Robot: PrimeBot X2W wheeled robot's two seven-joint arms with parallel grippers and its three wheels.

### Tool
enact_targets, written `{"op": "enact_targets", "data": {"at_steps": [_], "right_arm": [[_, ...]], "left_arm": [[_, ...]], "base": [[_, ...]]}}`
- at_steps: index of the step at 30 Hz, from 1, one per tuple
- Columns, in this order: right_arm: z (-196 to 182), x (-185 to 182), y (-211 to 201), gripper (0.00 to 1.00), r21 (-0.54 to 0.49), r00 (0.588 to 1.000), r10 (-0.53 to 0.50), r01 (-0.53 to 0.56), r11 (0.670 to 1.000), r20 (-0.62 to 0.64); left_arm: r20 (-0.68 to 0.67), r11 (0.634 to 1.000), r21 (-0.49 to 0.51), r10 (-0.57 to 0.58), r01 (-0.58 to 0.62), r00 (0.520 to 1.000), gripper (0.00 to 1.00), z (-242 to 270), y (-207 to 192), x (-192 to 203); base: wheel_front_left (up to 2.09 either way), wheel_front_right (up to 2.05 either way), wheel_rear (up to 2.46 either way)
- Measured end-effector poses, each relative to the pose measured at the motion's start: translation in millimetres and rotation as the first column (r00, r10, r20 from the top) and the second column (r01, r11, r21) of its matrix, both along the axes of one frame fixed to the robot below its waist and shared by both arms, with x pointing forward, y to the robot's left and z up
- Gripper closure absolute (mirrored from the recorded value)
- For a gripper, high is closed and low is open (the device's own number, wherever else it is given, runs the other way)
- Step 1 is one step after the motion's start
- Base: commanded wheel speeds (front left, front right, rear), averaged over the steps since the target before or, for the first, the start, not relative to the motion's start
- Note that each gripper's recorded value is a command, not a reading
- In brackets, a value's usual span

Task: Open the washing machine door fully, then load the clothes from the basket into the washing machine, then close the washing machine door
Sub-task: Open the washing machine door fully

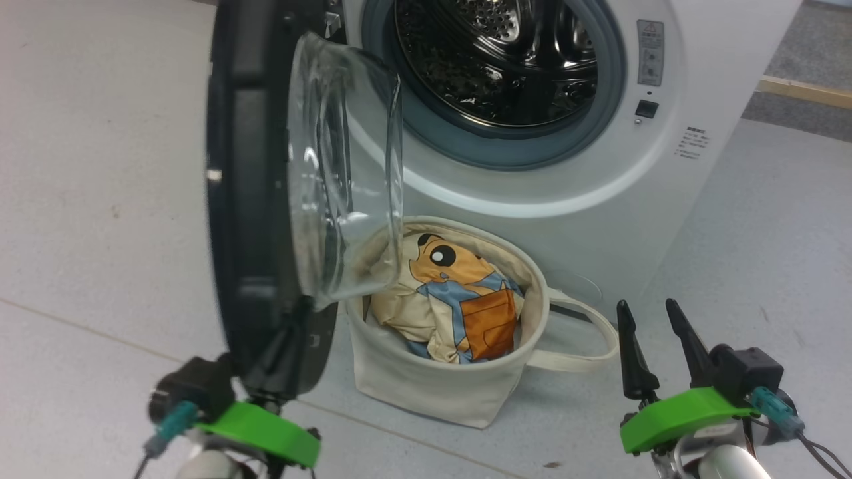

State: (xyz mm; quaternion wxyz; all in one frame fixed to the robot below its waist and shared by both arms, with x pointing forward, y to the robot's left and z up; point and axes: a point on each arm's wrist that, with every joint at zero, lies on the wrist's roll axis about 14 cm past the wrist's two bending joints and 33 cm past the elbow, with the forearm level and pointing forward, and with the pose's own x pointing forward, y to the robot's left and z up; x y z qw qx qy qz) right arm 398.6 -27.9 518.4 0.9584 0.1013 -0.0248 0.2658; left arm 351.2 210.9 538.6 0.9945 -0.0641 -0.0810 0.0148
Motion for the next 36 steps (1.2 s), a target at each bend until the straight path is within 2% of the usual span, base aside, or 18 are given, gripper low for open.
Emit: {"op": "enact_targets", "data": {"at_steps": [7,21,28,36], "right_arm": [[-2,1,8,0.0,0.0,1.0,0.023,-0.023,1.0,-0.007],[0,2,-3,0.0,0.002,1.0,-0.011,0.011,1.0,0.0],[-1,1,-10,0.0,0.007,1.0,-0.03,0.03,1.0,-0.007],[2,1,-3,0.0,0.013,1.0,-0.011,0.011,1.0,-0.003]], "left_arm": [[-0.013,0.983,-0.014,0.184,-0.184,0.983,1.0,-2,63,-12],[-0.044,0.893,-0.021,0.449,-0.45,0.893,1.0,2,184,-32],[-0.054,0.857,-0.034,0.513,-0.515,0.857,1.0,9,219,-34],[-0.025,0.858,-0.036,0.512,-0.513,0.858,1.0,18,222,-41]], "base": [[0.0,0.0,0.0],[0.0,0.0,0.0],[0.0,0.0,0.0],[0.0,0.0,0.0]]}}
